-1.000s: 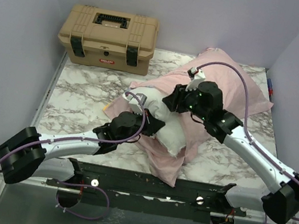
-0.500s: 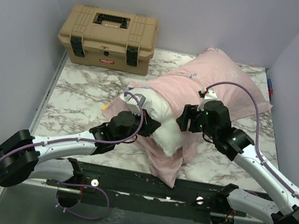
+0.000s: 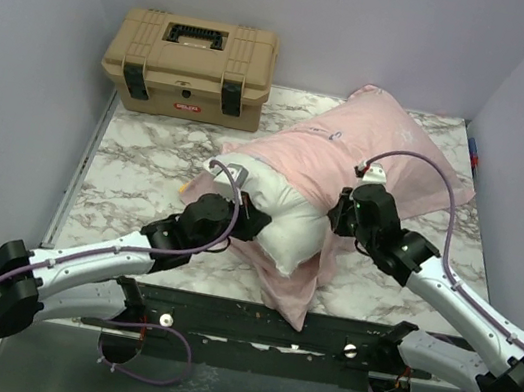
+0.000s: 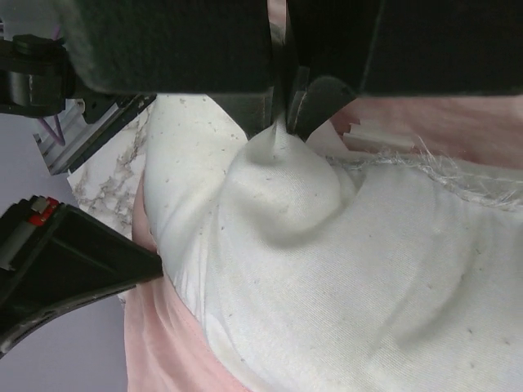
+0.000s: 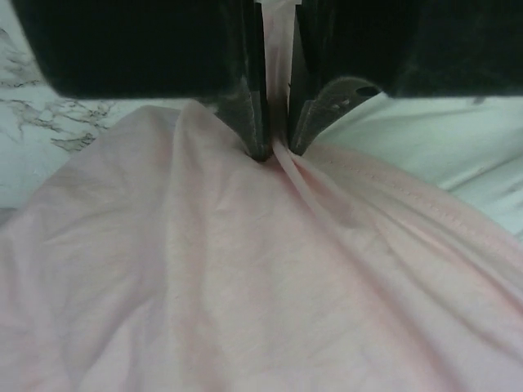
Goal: Remove the pillowcase from the pillow
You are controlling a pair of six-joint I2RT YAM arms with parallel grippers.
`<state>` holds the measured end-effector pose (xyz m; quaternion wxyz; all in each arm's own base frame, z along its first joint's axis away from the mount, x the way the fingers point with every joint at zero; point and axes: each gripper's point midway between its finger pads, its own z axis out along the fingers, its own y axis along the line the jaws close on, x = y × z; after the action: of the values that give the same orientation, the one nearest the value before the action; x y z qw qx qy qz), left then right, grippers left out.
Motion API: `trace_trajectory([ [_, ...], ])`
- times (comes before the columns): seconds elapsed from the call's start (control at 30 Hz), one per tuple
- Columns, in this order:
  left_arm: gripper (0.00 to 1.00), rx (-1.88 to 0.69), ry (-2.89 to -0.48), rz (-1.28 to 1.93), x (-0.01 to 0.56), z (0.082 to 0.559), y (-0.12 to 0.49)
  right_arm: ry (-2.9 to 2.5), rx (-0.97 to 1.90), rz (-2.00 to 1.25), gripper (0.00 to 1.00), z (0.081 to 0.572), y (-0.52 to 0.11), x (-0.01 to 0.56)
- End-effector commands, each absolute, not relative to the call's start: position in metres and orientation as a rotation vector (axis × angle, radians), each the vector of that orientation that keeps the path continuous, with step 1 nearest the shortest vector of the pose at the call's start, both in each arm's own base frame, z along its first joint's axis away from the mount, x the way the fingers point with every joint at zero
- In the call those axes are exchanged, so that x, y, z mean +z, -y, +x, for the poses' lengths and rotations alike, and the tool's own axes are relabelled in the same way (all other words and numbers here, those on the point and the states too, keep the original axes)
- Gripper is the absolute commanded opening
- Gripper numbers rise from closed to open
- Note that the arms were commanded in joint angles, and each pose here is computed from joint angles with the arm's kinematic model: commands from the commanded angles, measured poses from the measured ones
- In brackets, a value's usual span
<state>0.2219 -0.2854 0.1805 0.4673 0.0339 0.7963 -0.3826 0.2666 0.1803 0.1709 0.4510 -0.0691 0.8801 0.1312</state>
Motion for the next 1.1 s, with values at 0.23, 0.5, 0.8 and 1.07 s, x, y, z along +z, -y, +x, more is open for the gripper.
trace_trajectory([
  [0.23, 0.00, -0.899, -1.873, -0.036, 0.224, 0.200, 0.223, -2.163, 0.038, 0.279, 0.01, 0.310, -0.083, 0.159],
  [0.5, 0.00, -0.844, -1.875, -0.142, 0.226, 0.181, 0.174, -2.142, 0.264, 0.711, 0.00, 0.329, -0.019, 0.140],
  [0.8, 0.00, -0.853, -1.864, 0.002, 0.225, 0.177, 0.185, -2.168, 0.568, 0.387, 0.12, 0.329, -0.069, 0.159],
  [1.07, 0.00, -0.881, -1.921, 0.110, 0.209, 0.175, 0.210, -2.010, 0.640, 0.069, 0.61, 0.309, -0.101, 0.231],
])
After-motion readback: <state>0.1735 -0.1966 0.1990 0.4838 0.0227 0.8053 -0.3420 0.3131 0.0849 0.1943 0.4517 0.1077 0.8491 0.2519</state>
